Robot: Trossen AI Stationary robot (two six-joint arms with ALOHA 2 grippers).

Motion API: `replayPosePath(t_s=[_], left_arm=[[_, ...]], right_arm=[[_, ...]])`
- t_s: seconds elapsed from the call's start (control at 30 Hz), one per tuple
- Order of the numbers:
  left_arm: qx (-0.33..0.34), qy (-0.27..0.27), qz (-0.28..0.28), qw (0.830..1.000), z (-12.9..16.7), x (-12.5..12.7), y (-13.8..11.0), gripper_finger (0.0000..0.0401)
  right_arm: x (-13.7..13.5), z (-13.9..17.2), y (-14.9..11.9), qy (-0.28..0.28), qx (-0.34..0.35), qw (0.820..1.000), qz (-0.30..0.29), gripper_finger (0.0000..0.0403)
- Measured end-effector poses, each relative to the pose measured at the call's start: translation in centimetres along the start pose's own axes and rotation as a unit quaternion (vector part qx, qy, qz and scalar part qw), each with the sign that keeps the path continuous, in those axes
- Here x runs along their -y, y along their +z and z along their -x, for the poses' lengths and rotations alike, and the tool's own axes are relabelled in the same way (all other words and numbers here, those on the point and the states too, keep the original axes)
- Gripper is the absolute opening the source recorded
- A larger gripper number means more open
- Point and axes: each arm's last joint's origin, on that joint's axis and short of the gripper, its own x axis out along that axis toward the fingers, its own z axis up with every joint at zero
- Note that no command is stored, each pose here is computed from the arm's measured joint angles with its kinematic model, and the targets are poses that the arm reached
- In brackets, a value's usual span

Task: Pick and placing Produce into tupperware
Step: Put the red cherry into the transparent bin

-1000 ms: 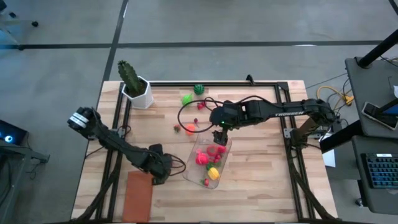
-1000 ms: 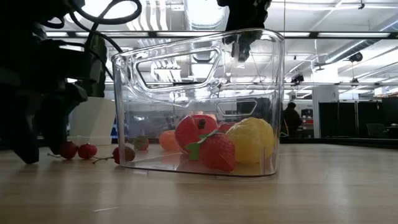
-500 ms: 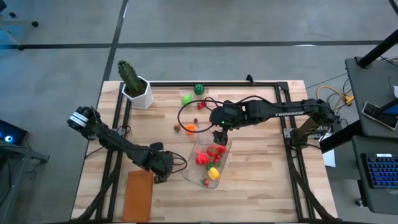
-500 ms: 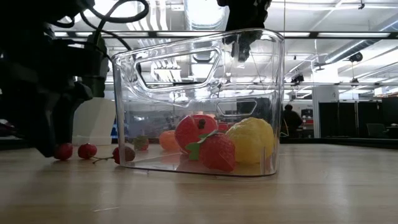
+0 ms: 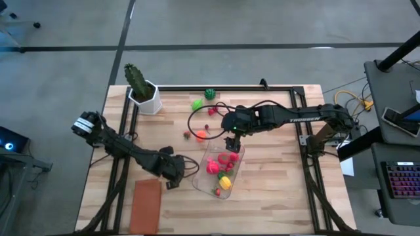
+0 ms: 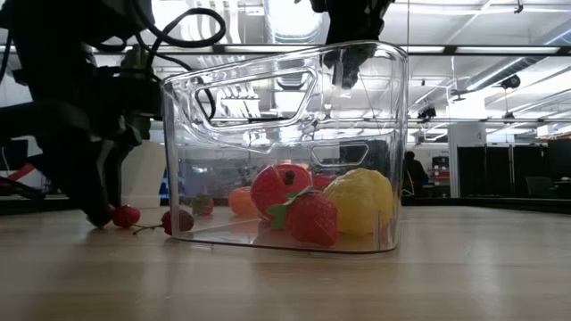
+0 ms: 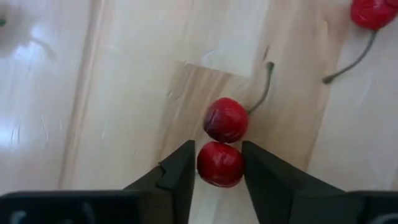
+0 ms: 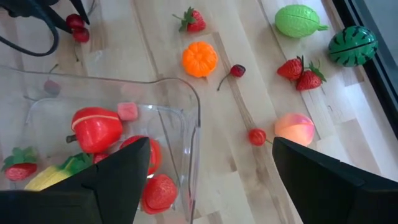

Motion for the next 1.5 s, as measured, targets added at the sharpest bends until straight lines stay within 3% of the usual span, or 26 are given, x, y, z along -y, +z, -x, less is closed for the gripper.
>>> replayPosePath(t_s=[0.2, 0.43, 0.63, 0.7, 0.87, 0.93, 1.03, 1.1, 1.23, 1.3, 1.4, 1.5], left_arm=[[-0.003, -0.004, -0.015, 1.0, 0.0, 0.0, 0.0, 0.0077], [-0.016, 0.0, -0.025, 1.0, 0.3, 0.0, 0.1, 0.0069], [-0.028, 0.018, -0.03, 0.999, 3.5, -0.1, 1.7, 0.0068], [-0.002, 0.031, -0.035, 0.999, 5.5, -0.2, 2.9, 0.0068], [0.139, 0.056, -0.042, 0.988, 10.9, -1.2, 7.1, 0.0068], [0.197, 0.023, -0.023, 0.98, 12.4, -1.8, 9.1, 0.0068], [0.263, -0.102, -0.018, 0.959, 13.2, -2.3, 11.8, 0.0068], [0.286, -0.154, -0.014, 0.946, 12.7, -2.0, 13.3, 0.0068], [0.238, -0.16, -0.015, 0.958, 9.2, -0.4, 14.9, 0.0068], [0.21, -0.186, 0.019, 0.96, 7.8, 0.2, 15.6, 0.0068], [0.195, -0.243, 0.073, 0.947, 7.3, 0.6, 16.9, 0.0075], [0.197, -0.25, 0.104, 0.942, 7.2, 0.7, 17.4, 0.0101]], right_arm=[[0.1, -0.1, 0.0, -0.001, -0.001, 1.0, 0.001, 0.0329], [0.1, -0.1, 0.0, -0.001, -0.001, 1.0, 0.002, 0.0329], [0.3, 0.9, 0.1, 0.0, 0.018, 1.0, 0.001, 0.0329], [0.7, 1.9, 0.4, 0.001, 0.042, 0.999, -0.007, 0.0329], [2.6, 4.2, 0.2, -0.024, 0.068, 0.997, -0.032, 0.0329], [3.5, 4.9, -0.2, -0.043, 0.063, 0.996, -0.041, 0.0329], [4.9, 6.2, -1.2, -0.07, 0.049, 0.995, -0.05, 0.0329], [5.6, 7.1, -1.8, -0.08, 0.04, 0.994, -0.055, 0.0329], [6.4, 8.8, -3.2, -0.086, 0.032, 0.994, -0.058, 0.0329], [6.6, 9.5, -4.0, -0.087, 0.034, 0.994, -0.058, 0.0329], [6.9, 10.5, -5.2, -0.084, 0.046, 0.993, -0.061, 0.0329], [7.2, 11.2, -6.4, -0.083, 0.054, 0.993, -0.062, 0.0329]])
